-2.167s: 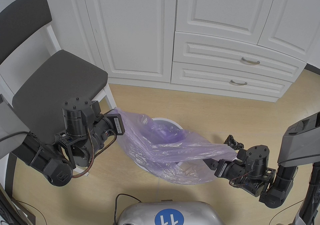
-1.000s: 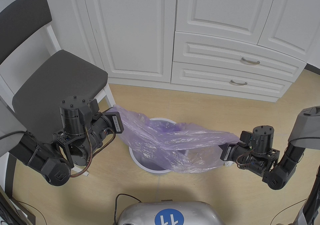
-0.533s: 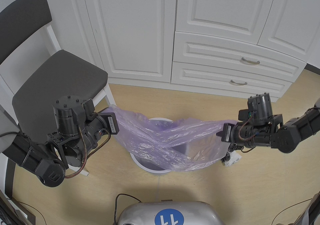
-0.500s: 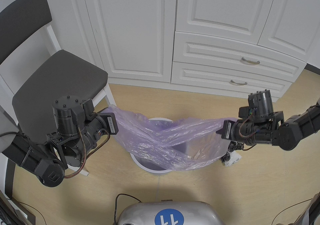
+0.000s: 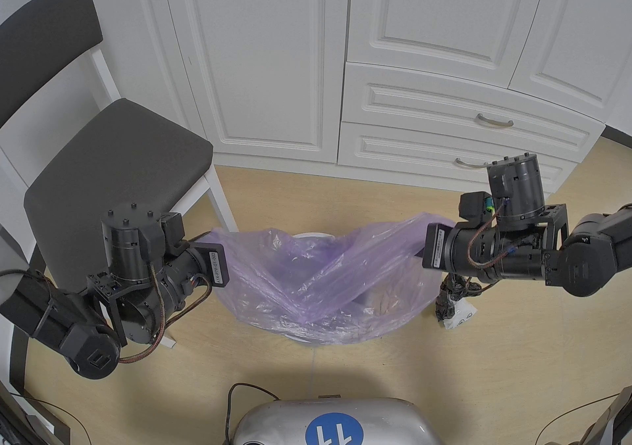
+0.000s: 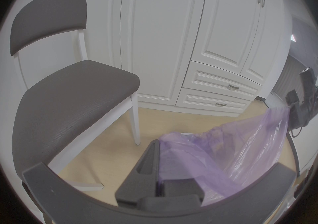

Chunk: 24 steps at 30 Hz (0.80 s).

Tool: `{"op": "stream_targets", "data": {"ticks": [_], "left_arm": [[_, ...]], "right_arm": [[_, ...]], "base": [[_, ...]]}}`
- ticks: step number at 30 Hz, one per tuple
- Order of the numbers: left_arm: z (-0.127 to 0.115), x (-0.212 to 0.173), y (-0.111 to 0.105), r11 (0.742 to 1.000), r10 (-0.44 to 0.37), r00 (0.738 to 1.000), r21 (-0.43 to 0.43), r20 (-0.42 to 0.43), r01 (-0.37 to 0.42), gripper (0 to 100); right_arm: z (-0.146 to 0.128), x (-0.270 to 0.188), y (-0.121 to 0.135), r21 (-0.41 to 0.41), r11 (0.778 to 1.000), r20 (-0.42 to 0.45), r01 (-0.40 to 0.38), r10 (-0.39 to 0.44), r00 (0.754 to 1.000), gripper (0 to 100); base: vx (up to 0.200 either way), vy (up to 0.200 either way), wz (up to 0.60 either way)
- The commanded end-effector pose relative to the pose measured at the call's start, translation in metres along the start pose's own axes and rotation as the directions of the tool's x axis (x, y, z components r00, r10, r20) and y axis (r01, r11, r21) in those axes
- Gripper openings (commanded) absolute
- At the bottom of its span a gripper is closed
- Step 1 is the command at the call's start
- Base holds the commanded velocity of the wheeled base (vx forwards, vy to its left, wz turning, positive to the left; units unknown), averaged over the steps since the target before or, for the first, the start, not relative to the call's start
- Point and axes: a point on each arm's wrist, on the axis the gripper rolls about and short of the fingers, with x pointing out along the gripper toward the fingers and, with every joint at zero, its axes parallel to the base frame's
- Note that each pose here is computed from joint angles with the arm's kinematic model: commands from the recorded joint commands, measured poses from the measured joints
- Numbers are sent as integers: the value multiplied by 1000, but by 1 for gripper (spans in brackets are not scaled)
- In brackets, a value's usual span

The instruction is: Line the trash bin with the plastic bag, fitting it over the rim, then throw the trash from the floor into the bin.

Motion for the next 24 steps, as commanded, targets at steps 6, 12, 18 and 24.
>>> {"op": "stream_targets", "data": {"ticks": [6,12,18,24], "left_arm": [[-1,-5,-11,999,-45,999,8,-3,45,0],[-1,-9,-17,997,-70,998,10,3,70,0],[-3,-11,-36,991,-132,991,-9,8,132,0],[-1,-11,-55,978,-192,981,-83,22,193,0]], "right_arm": [[-31,-3,3,-190,982,-124,-8,-16,992,0],[-53,21,8,-211,977,-219,-17,-30,975,0],[-63,63,15,-99,995,-106,-16,5,994,0],[-78,95,24,-7,990,44,-143,143,989,0]], "base": [[0,0,0],[0,0,0],[0,0,0],[0,0,0]]}}
